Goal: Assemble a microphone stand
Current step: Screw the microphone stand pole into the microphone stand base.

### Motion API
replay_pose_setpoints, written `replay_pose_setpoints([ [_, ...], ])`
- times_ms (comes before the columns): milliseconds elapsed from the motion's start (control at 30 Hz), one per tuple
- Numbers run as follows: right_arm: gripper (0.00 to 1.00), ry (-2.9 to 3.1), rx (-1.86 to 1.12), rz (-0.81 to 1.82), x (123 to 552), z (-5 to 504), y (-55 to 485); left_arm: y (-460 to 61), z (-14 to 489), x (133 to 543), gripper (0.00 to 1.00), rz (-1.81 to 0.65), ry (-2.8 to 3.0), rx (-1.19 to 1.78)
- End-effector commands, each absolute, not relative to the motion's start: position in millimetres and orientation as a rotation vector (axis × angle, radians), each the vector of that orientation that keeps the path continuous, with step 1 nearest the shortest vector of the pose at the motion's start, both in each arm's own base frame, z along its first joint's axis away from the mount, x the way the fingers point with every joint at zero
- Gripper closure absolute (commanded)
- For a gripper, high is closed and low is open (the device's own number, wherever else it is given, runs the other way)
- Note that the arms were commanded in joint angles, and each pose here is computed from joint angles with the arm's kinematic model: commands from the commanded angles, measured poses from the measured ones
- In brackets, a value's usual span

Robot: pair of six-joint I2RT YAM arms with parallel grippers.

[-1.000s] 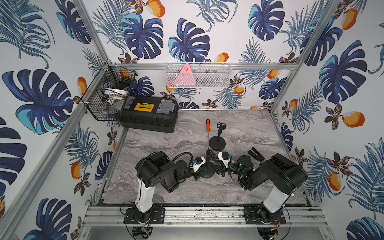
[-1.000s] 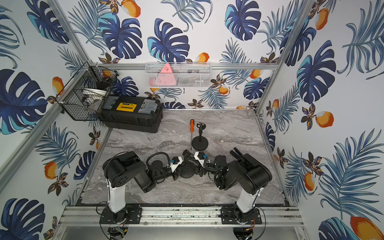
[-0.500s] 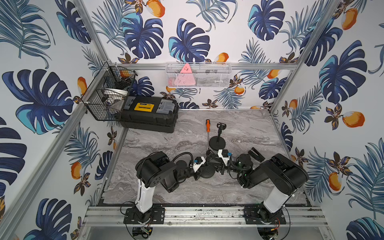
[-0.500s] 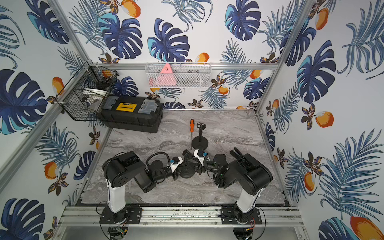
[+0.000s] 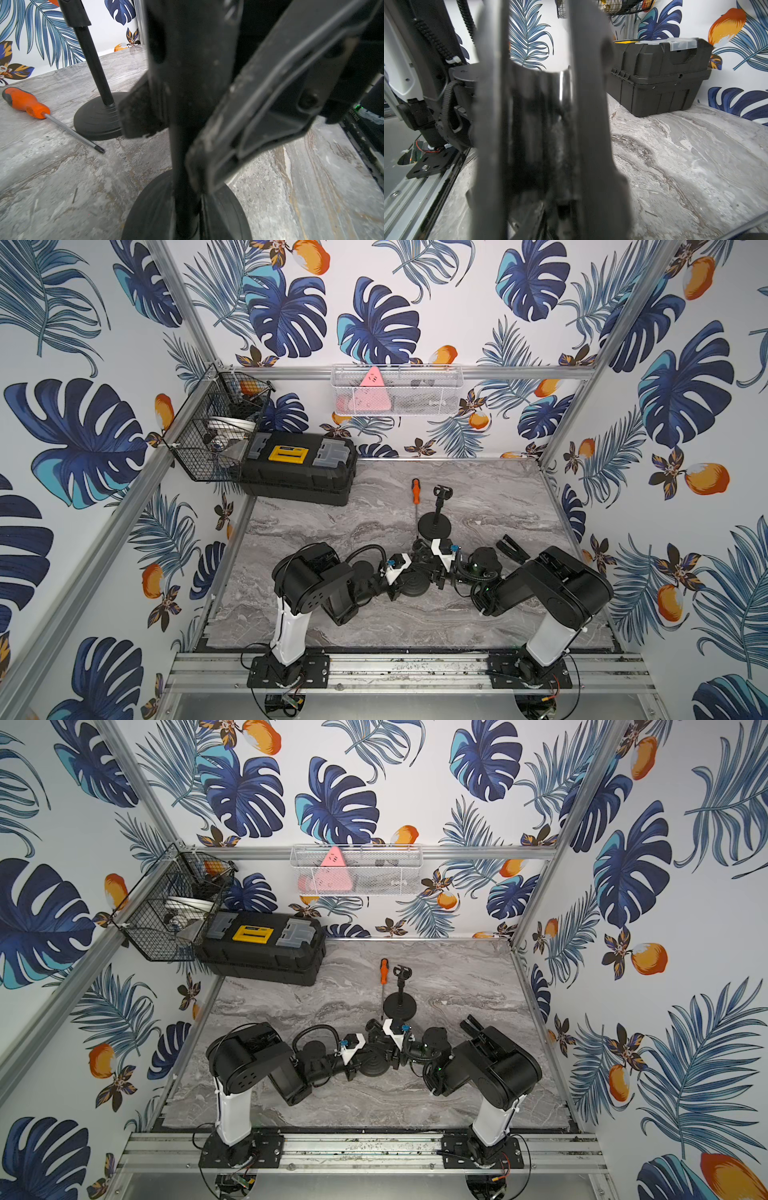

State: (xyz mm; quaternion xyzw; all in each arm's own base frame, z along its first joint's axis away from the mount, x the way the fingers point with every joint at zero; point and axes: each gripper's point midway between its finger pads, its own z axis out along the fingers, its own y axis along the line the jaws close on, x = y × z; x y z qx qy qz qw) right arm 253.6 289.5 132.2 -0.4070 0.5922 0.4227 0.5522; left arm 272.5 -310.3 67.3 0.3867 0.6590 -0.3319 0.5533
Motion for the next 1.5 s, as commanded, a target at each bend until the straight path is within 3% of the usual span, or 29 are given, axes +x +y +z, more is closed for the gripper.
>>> replay_pose_setpoints([
  [0,0.7,1.331,-0.96,0.991,254.1,146.3,290.3,-310.5,60.9,269.5,0.86,-0.782,1.569,0.94],
  [267,1.0,1.349,-1.021,0.997,242.7,126.5,296.4,-309.7,61.5,270.4,0.86,-0.775,1.572,0.936],
  [367,1.0,1.375,-1.016,0.968,241.8,118.1,295.9,-309.0,62.8,270.2,0.83,-0.775,1.569,0.931],
  [533,1.0,1.441,-0.923,0.846,249.3,112.9,290.0,-305.9,68.8,269.5,0.61,-0.77,1.557,0.911],
  [633,1.0,1.501,-0.839,0.757,256.1,106.6,285.0,-305.1,73.8,269.6,0.55,-0.77,1.547,0.9],
  [1167,1.0,1.636,-0.493,0.361,258.4,93.6,267.0,-311.5,77.4,272.5,0.61,-0.798,1.537,0.899],
  [1467,1.0,1.641,-0.416,0.323,254.0,96.2,264.9,-313.5,78.9,274.4,0.69,-0.803,1.535,0.896],
])
